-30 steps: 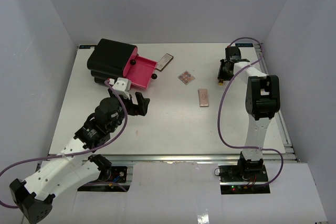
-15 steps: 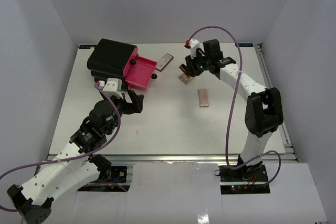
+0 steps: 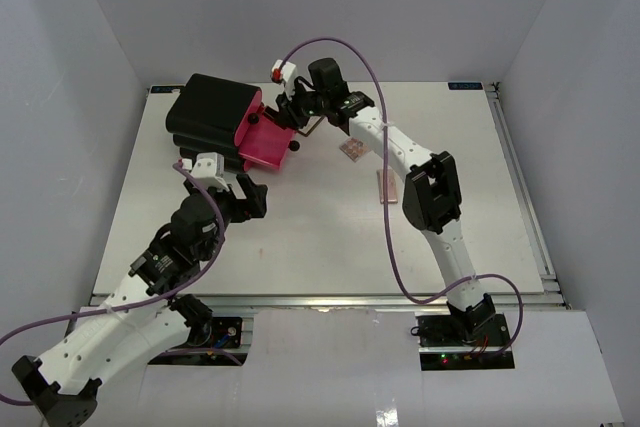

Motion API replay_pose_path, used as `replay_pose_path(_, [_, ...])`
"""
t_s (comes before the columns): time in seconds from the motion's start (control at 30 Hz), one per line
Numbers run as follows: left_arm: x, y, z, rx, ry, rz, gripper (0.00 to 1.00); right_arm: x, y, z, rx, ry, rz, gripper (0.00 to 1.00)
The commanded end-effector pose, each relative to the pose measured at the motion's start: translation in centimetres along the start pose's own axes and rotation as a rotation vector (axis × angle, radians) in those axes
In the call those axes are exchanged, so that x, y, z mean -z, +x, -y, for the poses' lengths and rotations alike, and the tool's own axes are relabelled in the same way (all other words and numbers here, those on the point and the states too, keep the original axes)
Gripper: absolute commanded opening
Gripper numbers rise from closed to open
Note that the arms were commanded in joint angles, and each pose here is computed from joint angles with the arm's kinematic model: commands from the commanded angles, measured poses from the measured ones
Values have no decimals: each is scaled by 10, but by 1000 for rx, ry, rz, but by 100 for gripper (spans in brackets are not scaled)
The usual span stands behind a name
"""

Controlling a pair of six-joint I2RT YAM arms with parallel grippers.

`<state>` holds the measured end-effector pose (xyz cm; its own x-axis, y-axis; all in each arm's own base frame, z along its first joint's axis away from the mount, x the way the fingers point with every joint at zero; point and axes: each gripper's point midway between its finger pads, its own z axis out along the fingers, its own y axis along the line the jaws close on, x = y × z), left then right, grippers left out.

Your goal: Organize the makeup

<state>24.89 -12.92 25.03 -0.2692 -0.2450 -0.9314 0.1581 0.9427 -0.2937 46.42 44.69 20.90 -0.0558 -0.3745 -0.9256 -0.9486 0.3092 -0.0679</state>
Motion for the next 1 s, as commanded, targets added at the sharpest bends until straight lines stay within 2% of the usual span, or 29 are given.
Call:
replay_pose_path(0.0, [9,-10,-12,61,-58,37,98,-8,-26,19,22,73,95,14])
replay_pose_path(0.2, [5,-6,-14,58,-80,24,98,-27,-3,22,30,90,78,25])
replay_pose_path(0.37, [0,4,-15,47,-94,-6,98,-30,10,24,50,110,52,50])
replay_pose_path(0.53, [-11,21,-27,47,-161,-43,98,-13,-8,23,58,130,63,62])
replay_pose_path(0.6, [-18,24,-38,60,-197,-63,98,10,-34,20,58,130,96,64])
replay_pose_path(0.7, [-32,27,-51,82,-212,-110,98,49,-54,13,34,91,113,72])
replay_pose_path(0.73, [-40,31,-57,86,-217,-141,98,65,-46,3,12,35,99,74])
replay_pose_path(0.8, [-53,38,-70,112,-213,-203,97,108,-60,-14,16,-87,161,82])
replay_pose_path(0.87, [-63,45,-82,145,-207,-260,97,138,-36,-45,-46,-272,170,87])
replay_pose_path(0.97, [-73,53,-105,187,-218,-329,96,181,-21,-61,-73,-333,182,89])
